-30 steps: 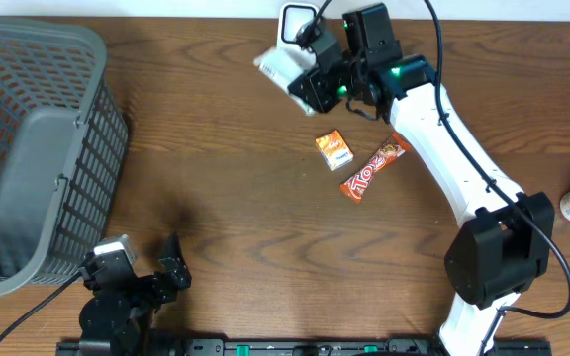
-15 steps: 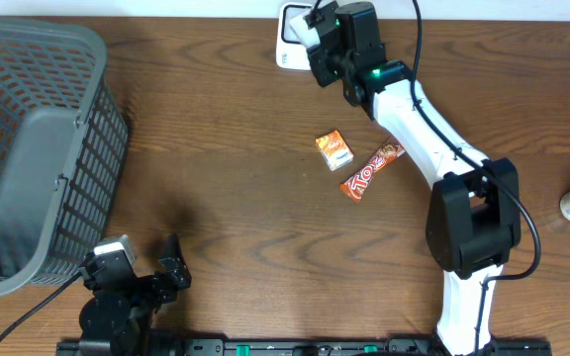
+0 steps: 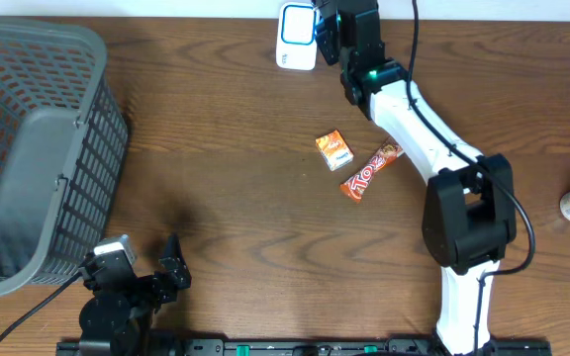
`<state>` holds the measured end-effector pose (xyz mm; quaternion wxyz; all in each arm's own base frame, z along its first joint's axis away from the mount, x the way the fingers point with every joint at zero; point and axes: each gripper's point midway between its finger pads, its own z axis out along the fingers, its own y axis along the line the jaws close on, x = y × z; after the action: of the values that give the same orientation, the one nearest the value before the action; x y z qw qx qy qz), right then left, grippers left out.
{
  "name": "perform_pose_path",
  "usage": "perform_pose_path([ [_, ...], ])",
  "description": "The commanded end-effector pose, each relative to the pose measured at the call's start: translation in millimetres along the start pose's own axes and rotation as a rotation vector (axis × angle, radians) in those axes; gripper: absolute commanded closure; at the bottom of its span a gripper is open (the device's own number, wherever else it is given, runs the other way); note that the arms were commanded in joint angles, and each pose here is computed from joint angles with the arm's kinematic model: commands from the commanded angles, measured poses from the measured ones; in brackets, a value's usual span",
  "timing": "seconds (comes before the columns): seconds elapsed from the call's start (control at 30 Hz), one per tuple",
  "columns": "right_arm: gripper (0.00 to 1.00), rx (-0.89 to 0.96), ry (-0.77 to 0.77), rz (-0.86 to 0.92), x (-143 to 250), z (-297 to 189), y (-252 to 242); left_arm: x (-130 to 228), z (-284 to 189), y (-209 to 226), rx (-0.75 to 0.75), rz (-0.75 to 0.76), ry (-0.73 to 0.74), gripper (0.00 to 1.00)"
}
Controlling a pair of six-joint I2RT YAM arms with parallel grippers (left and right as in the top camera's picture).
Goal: Scan the item barcode
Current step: 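Hold the Panadol box barcode under the scanner, turning it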
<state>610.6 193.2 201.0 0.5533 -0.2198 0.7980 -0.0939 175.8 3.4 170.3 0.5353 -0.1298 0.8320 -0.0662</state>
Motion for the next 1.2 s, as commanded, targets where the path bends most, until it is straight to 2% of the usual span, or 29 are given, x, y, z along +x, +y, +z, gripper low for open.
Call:
perform_pose_path([
  [0.0, 0.53, 0.110, 0.028, -0.099, 11, 12, -8, 1, 0, -2, 0.012, 0.015, 0.004, 0.02],
  [0.2, 0.52, 0.119, 0.018, -0.156, 18, 23, 12, 1, 0, -2, 0.012, 0.015, 0.004, 0.02],
  [0.33, 0.55, 0.148, 0.060, -0.182, 37, 32, 25, 1, 0, -2, 0.012, 0.015, 0.004, 0.02],
  [0.47, 0.50, 0.213, 0.113, -0.130, 50, 30, 19, 1, 0, -2, 0.012, 0.015, 0.004, 0.02],
  [0.53, 0.41, 0.233, 0.141, -0.063, 56, 27, 14, 1, 0, -2, 0.012, 0.015, 0.004, 0.02],
  [0.6, 0.25, 0.213, 0.179, 0.034, 68, 28, 13, 1, 0, -2, 0.012, 0.015, 0.004, 0.02],
  [0.67, 0.03, 0.109, 0.235, 0.136, 85, 30, 25, 1, 0, -2, 0.012, 0.015, 0.004, 0.02],
  [0.7, 0.01, 0.034, 0.265, 0.196, 94, 30, 35, 1, 0, -2, 0.012, 0.015, 0.004, 0.02],
  [0.8, 0.01, -0.080, 0.328, 0.355, 114, 33, 48, 1, 0, -2, 0.012, 0.015, 0.004, 0.02],
  [1.17, 0.01, -0.017, 0.401, 0.645, 163, 55, 61, 1, 0, -2, 0.012, 0.015, 0.004, 0.02],
])
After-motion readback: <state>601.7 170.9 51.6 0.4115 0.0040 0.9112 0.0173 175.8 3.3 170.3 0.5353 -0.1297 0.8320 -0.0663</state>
